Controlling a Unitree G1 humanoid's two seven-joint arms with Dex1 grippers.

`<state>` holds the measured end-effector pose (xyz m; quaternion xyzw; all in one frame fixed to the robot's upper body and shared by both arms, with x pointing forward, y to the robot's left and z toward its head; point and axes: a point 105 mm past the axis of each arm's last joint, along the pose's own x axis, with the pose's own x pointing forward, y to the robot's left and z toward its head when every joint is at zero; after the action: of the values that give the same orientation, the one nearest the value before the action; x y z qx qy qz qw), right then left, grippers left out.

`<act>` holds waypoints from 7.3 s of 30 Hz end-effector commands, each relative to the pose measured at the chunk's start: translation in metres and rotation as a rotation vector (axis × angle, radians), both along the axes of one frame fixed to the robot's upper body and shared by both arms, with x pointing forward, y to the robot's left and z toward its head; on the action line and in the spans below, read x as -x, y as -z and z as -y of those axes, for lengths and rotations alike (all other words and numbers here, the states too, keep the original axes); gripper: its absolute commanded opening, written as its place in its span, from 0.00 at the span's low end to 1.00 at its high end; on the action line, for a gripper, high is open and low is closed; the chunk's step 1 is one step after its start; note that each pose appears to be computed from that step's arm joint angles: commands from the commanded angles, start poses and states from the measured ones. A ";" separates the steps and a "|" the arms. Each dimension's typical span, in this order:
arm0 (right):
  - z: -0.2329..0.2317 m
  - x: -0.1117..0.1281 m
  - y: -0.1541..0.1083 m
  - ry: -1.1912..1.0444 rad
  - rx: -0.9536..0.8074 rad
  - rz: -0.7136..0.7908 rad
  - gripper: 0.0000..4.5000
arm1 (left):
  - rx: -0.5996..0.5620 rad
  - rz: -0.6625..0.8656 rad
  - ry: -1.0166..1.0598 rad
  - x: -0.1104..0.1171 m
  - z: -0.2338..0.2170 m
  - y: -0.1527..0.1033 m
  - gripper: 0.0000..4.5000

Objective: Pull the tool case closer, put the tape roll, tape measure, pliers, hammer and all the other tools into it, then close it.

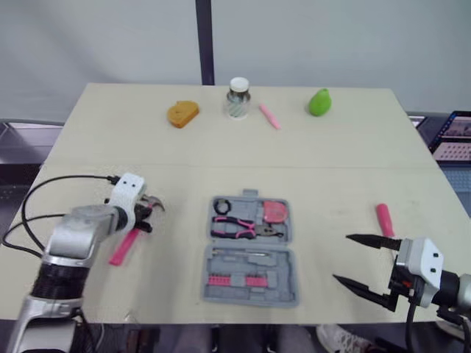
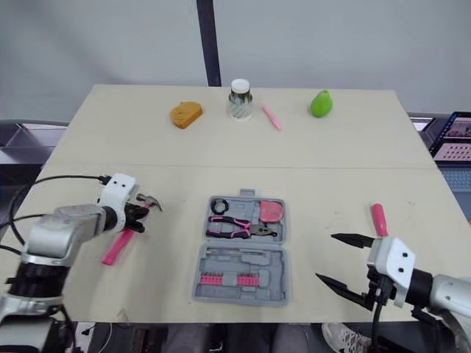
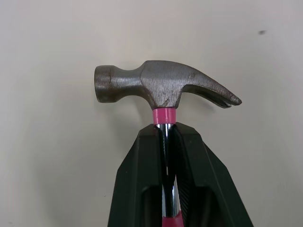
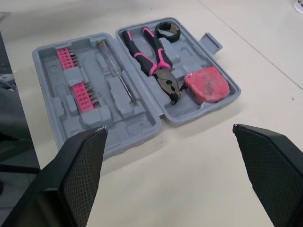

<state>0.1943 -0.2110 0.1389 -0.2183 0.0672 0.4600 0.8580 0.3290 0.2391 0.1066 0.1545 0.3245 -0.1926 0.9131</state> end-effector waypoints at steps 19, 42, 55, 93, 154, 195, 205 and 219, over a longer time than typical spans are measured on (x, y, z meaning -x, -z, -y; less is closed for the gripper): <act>-0.002 0.000 0.003 -0.053 -0.008 0.019 1.00 | -0.173 -0.046 0.808 0.038 0.110 -0.036 0.01; 0.003 0.000 0.007 -0.054 0.028 0.006 1.00 | -0.344 -0.031 1.122 0.053 0.200 -0.036 0.01; 0.019 0.015 0.015 -0.057 0.103 -0.054 1.00 | -0.350 -0.014 1.179 0.065 0.239 -0.025 0.01; 0.024 0.022 0.011 -0.088 0.139 -0.120 1.00 | -0.302 -0.159 1.116 0.103 0.282 0.004 0.01; 0.020 0.020 0.002 -0.028 0.125 -0.086 1.00 | -0.267 -0.153 1.140 0.093 0.286 0.010 0.73; 0.026 0.012 0.001 0.002 0.096 -0.045 1.00 | 0.363 0.236 1.284 0.085 0.177 0.026 0.02; 0.026 0.015 0.001 0.008 0.095 -0.048 1.00 | 0.341 0.239 1.257 0.082 0.182 0.036 0.02; 0.027 0.014 0.001 0.012 0.098 -0.048 1.00 | 0.302 0.225 1.220 0.078 0.183 0.049 0.02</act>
<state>0.1794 -0.2360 0.1287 -0.2357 0.1284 0.4685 0.8417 0.2508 0.0584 0.0559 0.2002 0.0599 -0.7046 0.6781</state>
